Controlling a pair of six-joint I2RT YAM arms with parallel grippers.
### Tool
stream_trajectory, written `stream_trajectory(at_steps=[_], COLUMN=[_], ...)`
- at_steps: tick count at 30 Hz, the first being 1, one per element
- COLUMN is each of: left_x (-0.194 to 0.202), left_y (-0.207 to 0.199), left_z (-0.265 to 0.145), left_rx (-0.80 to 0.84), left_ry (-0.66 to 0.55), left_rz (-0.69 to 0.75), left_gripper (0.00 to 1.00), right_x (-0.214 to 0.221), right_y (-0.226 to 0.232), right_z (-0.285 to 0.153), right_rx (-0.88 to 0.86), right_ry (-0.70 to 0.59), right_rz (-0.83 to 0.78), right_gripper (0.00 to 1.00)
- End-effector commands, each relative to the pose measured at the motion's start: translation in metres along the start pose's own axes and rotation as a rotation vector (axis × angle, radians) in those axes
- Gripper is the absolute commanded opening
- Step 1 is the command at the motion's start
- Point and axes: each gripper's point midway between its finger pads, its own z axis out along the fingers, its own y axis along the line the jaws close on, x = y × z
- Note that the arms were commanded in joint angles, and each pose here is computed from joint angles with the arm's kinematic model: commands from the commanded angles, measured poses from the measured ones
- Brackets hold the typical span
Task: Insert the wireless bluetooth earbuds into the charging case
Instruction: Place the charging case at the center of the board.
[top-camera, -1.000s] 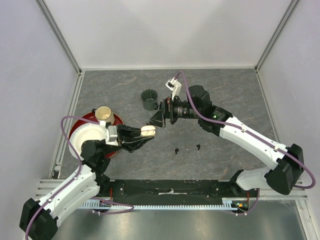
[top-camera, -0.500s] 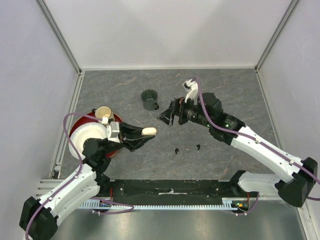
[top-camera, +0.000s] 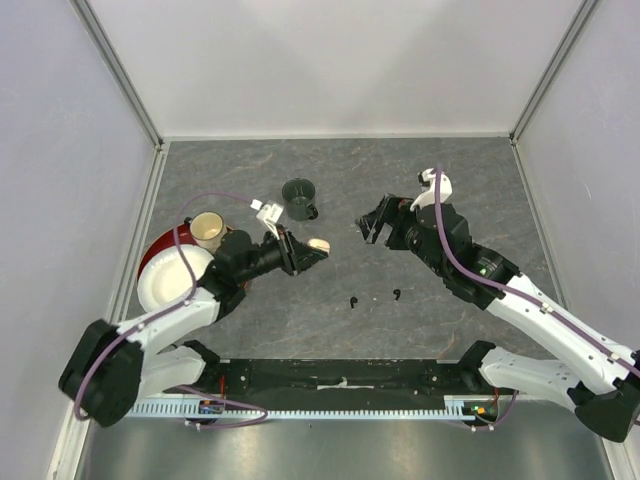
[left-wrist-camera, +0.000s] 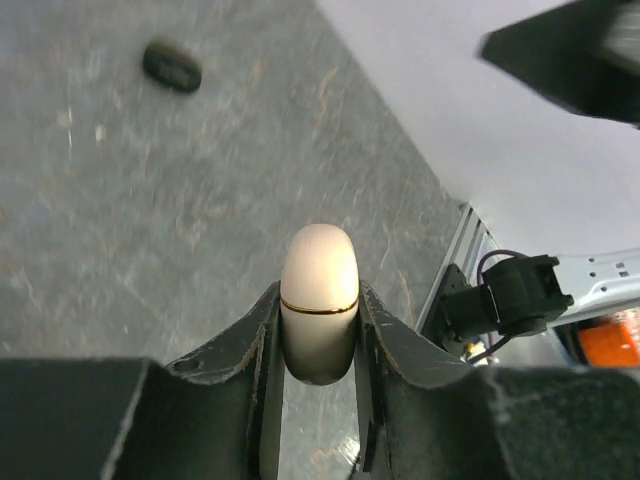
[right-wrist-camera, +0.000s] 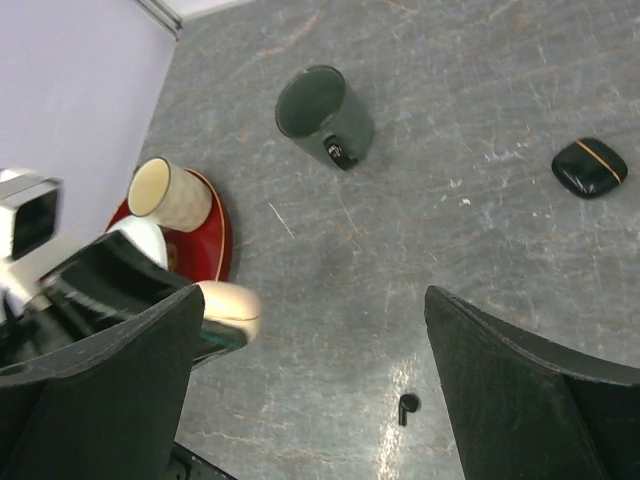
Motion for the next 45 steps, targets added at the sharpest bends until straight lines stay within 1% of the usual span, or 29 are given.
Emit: stream_trajectory(at_steps=[1,4,7,8,11,13,16,18,23,24,25,28,32,35,39,43,45], left_x=[0.011,0.017,0.021,0.031,0.044,0.047,0.056,0.061,0.070,0.077,0.076,0.082,0.087,0.091,0.096,0.103,0.105], left_y=[0.017,0.039,0.045,0.054,0.068,0.074,0.090,0.103,0.116,0.122,0.123,0.128,0.136,0.138,0.141,0.142,0.142], left_z=[0.025,0.041,0.054,0.060,0.071,0.074,0.079,0.081,0.091,0.091,0.094,0.098,0.098,0.096,0.095,0.089,0.086], left_rx=[-0.053,-0.105,-0.098,-0.118,-0.149,-0.155,-0.204,-0.244,-0.266,-0.285,-0.283,-0.288,-0.322,-0.335,-0.361,-0.377,-0.388], left_ry=[0.053,0.036,0.043,0.071,0.086,0.078,0.067,0.049,0.044,0.047,0.041,0.059,0.052,0.057,0.082,0.103,0.112], left_rz=[-0.219,-0.300,-0.372,-0.421,-0.511,-0.535,-0.567,-0.603,-0.666,-0.682,-0.696,-0.711,-0.724,-0.731,-0.729,-0.719,-0.713], left_gripper=[0.02,0.02,0.02,0.02,0.02,0.02,0.02,0.05,0.13,0.13,0.13,0.18,0.24,0.35,0.42,0.61,0.63], right_x=[0.015,0.020,0.021,0.020,0.018,0.016,0.014,0.015,0.014,0.015,0.015,0.014,0.015,0.017,0.018,0.015,0.014], right_y=[-0.013,-0.014,-0.015,-0.016,-0.020,-0.022,-0.026,-0.027,-0.028,-0.028,-0.027,-0.027,-0.028,-0.028,-0.029,-0.027,-0.027], right_z=[-0.003,-0.005,-0.010,-0.012,-0.017,-0.022,-0.026,-0.027,-0.029,-0.029,-0.029,-0.030,-0.028,-0.027,-0.026,-0.028,-0.028], right_rx=[0.034,0.024,0.016,0.018,0.024,0.027,0.035,0.040,0.039,0.040,0.039,0.039,0.045,0.045,0.048,0.041,0.041], right_ry=[0.038,0.051,0.051,0.046,0.025,0.017,0.007,0.005,0.007,0.008,0.009,0.009,0.014,0.020,0.025,0.014,0.012], right_rz=[0.023,0.032,0.035,0.039,0.040,0.038,0.036,0.036,0.032,0.032,0.030,0.027,0.018,0.016,0.009,0.015,0.017], right_gripper=[0.98,0.98,0.98,0.98,0.98,0.98,0.98,0.98,0.98,0.98,0.98,0.98,0.98,0.98,0.98,0.98,0.98])
